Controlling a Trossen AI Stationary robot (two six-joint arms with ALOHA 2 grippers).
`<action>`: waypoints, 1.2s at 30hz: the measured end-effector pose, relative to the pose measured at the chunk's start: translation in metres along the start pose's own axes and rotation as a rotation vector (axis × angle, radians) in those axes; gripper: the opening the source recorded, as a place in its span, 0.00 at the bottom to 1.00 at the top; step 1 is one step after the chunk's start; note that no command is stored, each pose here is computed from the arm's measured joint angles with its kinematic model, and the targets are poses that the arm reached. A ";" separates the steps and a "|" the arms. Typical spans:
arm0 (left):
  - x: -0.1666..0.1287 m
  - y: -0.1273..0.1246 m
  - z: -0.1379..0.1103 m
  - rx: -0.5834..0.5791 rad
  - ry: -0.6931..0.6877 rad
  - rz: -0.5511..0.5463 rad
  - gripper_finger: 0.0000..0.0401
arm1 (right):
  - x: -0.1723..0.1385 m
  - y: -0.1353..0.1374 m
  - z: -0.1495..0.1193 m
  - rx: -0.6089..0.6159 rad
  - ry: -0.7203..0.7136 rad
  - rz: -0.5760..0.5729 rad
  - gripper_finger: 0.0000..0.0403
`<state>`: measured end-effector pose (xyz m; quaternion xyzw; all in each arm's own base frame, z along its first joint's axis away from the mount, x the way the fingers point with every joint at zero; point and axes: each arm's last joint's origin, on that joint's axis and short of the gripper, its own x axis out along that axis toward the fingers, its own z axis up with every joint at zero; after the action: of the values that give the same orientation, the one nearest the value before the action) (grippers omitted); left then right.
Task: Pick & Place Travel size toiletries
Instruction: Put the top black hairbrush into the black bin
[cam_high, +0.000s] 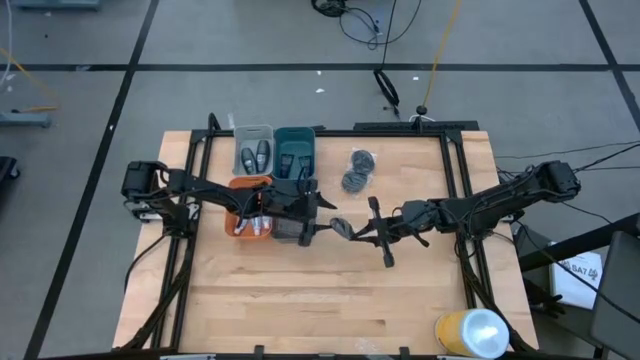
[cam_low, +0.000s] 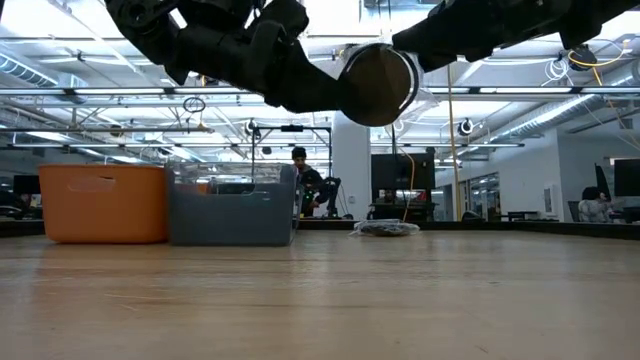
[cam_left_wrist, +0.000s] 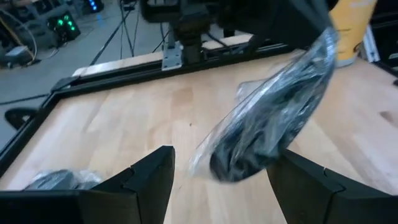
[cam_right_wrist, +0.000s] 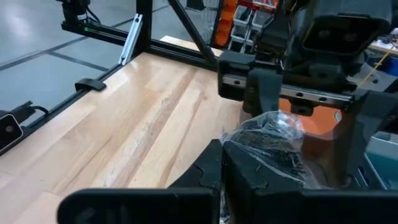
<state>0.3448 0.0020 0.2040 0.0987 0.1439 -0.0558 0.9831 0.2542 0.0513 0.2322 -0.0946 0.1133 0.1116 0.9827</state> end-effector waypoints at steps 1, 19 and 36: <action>0.000 -0.001 0.001 0.002 -0.008 -0.002 0.62 | 0.000 0.000 0.000 0.000 -0.003 -0.001 0.00; 0.001 -0.020 0.014 0.198 -0.102 0.005 0.32 | 0.000 -0.001 0.006 -0.001 -0.065 -0.013 0.00; -0.015 -0.022 0.024 0.177 -0.026 0.089 0.04 | -0.011 -0.002 0.010 0.002 -0.042 -0.018 0.34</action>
<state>0.3343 -0.0236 0.2266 0.1905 0.1212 -0.0260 0.9738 0.2466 0.0492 0.2444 -0.0922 0.0917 0.1046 0.9860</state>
